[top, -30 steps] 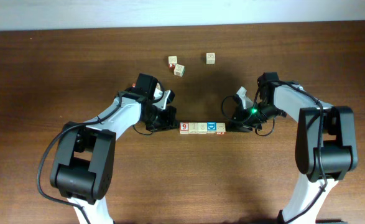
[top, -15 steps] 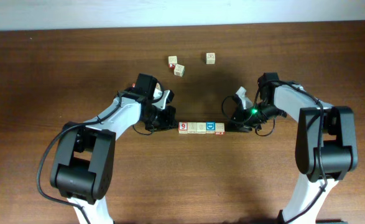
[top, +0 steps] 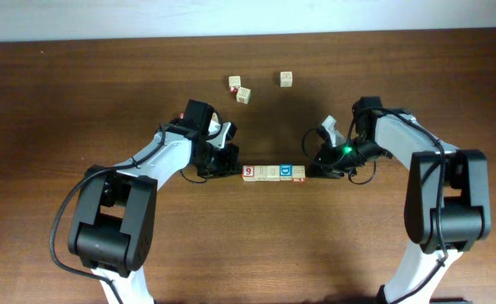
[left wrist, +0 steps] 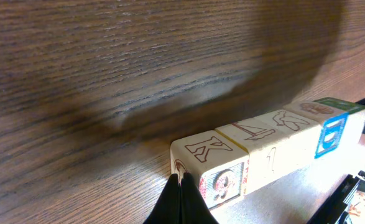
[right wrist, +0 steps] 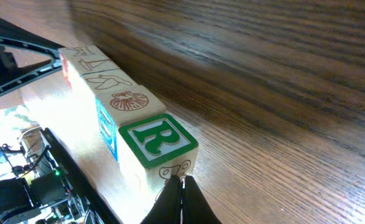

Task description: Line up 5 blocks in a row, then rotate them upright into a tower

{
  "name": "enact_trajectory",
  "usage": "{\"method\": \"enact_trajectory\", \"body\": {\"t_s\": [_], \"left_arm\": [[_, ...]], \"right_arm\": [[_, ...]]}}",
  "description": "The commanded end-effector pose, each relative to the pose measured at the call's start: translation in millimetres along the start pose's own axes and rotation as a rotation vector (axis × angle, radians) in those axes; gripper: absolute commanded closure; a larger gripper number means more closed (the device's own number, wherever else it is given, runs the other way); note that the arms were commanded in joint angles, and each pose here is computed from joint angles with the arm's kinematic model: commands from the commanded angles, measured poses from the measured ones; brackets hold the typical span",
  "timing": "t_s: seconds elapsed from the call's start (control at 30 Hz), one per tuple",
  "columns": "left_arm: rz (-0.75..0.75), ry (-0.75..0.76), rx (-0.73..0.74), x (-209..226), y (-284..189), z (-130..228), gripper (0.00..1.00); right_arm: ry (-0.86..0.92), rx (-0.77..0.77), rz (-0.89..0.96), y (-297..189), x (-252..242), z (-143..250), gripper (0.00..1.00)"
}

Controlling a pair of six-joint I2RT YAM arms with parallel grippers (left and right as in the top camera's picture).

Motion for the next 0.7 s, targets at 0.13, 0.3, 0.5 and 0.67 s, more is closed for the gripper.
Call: {"method": "enact_trajectory", "body": {"t_s": [0.13,0.3,0.5,0.67], "left_arm": [[0.039,0.013,0.017,-6,4,5,1.00],[0.039,0.013,0.017,-6,4,5,1.00],[0.039,0.012,0.017,-5,4,5,1.00],[0.038,0.013,0.017,-5,4,5,1.00]], "right_arm": [[-0.068,-0.055,-0.067,-20,30,5,0.96],[-0.066,-0.045,-0.067,-17,36,7,0.96],[-0.109,-0.077,-0.008,-31,53,-7,0.96],[0.130,-0.163,0.359,-57,31,-18,0.96]]}}
Point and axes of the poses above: each gripper's point midway between its finger pads, its own y axis out along the fingers, its own x axis along the line the jaws close on, z = x × y, the point moved 7 cm from there along -y, back along the fingers, and after that the axes turned 8 degrees about y, right-handed, at the moved point
